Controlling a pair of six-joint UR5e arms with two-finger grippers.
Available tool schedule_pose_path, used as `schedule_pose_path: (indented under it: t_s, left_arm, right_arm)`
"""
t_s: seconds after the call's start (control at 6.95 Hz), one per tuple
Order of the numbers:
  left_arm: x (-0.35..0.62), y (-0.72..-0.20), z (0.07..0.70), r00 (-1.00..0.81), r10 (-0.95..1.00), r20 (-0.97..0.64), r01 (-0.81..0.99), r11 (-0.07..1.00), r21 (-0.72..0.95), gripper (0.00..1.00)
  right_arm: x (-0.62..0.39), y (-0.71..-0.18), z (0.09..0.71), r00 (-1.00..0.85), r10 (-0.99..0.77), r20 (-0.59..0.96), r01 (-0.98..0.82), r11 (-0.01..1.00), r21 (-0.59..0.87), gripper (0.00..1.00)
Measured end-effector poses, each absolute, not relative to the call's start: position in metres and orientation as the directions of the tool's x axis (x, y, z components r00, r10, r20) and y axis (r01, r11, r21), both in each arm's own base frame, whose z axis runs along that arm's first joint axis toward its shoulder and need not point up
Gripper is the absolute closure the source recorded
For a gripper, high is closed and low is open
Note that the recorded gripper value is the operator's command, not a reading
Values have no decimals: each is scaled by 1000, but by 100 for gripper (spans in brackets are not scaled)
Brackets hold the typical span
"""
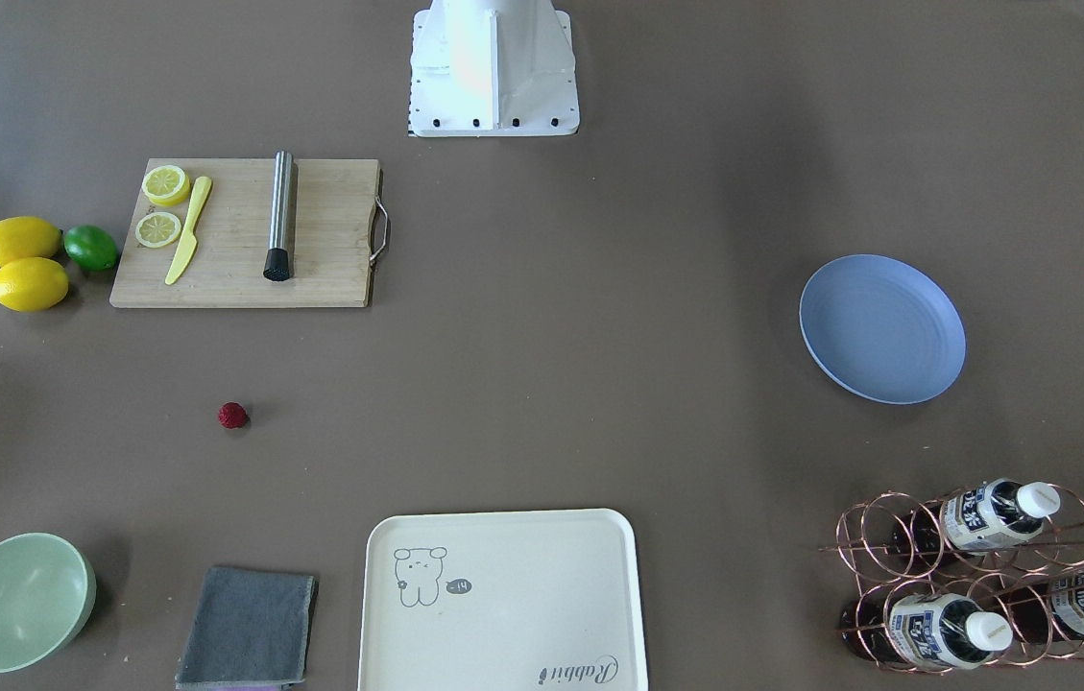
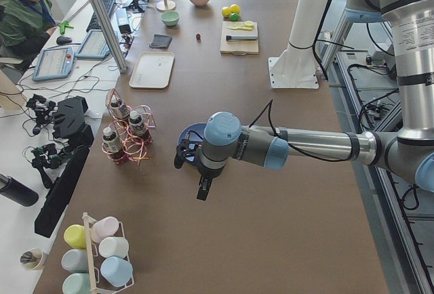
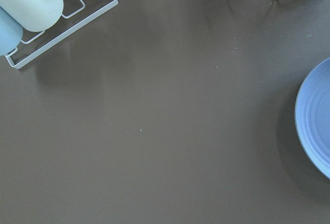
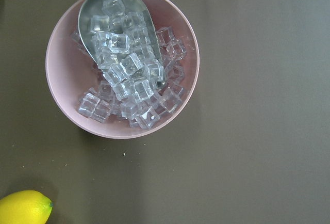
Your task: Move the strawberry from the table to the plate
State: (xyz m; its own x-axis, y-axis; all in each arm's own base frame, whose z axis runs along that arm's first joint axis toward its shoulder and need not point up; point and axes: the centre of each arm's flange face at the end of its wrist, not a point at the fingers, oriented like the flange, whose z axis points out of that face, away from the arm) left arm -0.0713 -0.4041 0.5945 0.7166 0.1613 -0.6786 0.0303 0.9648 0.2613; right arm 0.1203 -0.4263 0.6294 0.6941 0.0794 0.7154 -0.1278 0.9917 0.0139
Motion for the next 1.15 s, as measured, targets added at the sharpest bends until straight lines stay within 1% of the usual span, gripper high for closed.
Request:
schedule_pose_path:
  t_s: [0.29,0.72,1.15]
  left_arm:
    - [-71,-408,590,716,171,-677,30,961,274,2]
    - [-66,-438,579,714,221,-664,17,943,333,2]
    - [-33,-462,573,695,303,-652,-51,926,375,2]
  right_arm:
    - [120,-427,627,691,77,719,-129,992,17,0]
    - [118,-429,622,672,69,738,-129,991,25,0]
    - [102,-439,591,666,-1,746,-93,992,85,0]
